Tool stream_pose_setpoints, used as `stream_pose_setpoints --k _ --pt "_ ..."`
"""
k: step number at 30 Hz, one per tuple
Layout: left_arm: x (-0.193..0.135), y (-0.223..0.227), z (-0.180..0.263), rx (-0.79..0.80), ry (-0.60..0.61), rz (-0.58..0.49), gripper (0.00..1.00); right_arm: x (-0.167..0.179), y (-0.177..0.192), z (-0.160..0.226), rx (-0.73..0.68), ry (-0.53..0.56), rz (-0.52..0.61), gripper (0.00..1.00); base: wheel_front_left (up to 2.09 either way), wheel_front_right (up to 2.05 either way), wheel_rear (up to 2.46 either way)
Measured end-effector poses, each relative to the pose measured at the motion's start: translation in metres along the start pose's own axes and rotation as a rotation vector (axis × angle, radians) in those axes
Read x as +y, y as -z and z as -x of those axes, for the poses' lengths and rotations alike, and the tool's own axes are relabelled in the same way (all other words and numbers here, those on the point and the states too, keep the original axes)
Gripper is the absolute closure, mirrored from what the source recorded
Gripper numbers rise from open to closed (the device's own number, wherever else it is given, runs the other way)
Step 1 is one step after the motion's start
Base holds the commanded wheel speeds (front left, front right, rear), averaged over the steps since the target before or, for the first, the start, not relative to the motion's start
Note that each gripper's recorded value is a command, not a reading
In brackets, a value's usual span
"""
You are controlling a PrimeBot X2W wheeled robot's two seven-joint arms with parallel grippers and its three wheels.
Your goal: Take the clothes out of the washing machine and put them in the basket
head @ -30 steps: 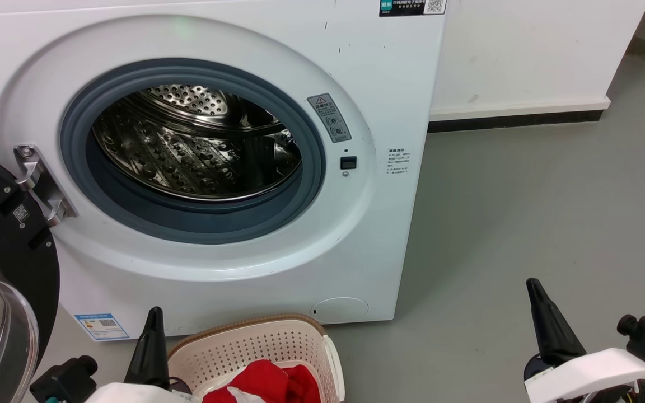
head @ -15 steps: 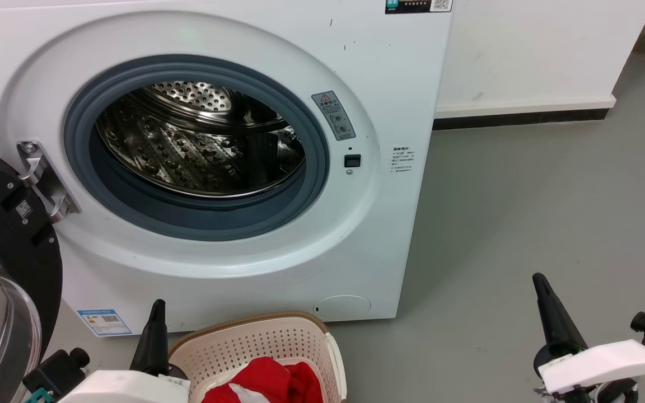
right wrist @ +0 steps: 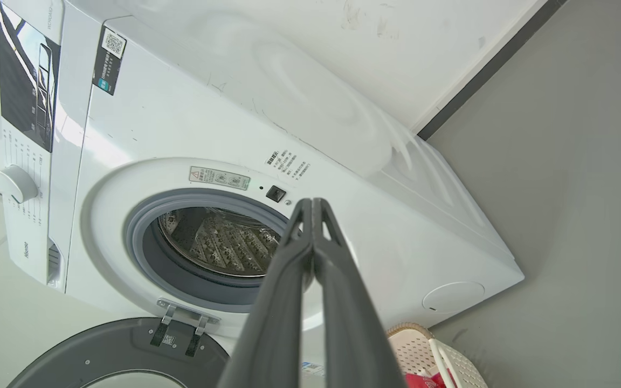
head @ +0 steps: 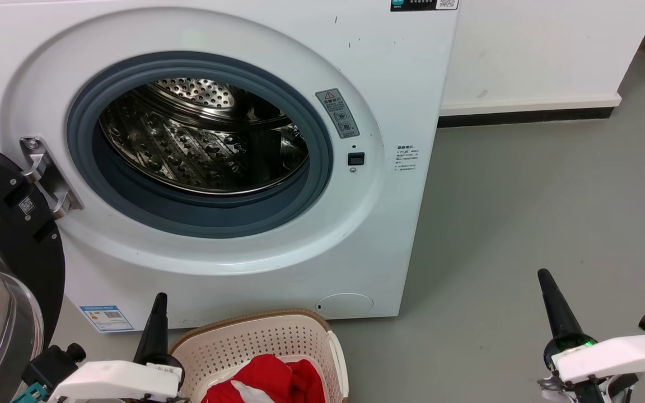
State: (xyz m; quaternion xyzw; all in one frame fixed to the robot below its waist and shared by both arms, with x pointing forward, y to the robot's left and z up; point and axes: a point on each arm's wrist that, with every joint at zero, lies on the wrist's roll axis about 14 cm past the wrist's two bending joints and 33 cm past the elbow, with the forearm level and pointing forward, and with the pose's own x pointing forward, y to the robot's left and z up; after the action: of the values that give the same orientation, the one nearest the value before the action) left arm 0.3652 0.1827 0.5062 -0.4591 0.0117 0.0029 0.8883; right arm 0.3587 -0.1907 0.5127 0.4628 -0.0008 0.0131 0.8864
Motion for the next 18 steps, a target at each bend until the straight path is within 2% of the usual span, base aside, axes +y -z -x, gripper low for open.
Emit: stream_pose_setpoints --k 18 --pt "0.0044 -0.0022 -0.0075 0.008 -0.008 0.198 1.00 -0.0032 -0.0027 -0.0097 -0.006 0.010 -0.193 1.00 0.00 0.00 0.00"
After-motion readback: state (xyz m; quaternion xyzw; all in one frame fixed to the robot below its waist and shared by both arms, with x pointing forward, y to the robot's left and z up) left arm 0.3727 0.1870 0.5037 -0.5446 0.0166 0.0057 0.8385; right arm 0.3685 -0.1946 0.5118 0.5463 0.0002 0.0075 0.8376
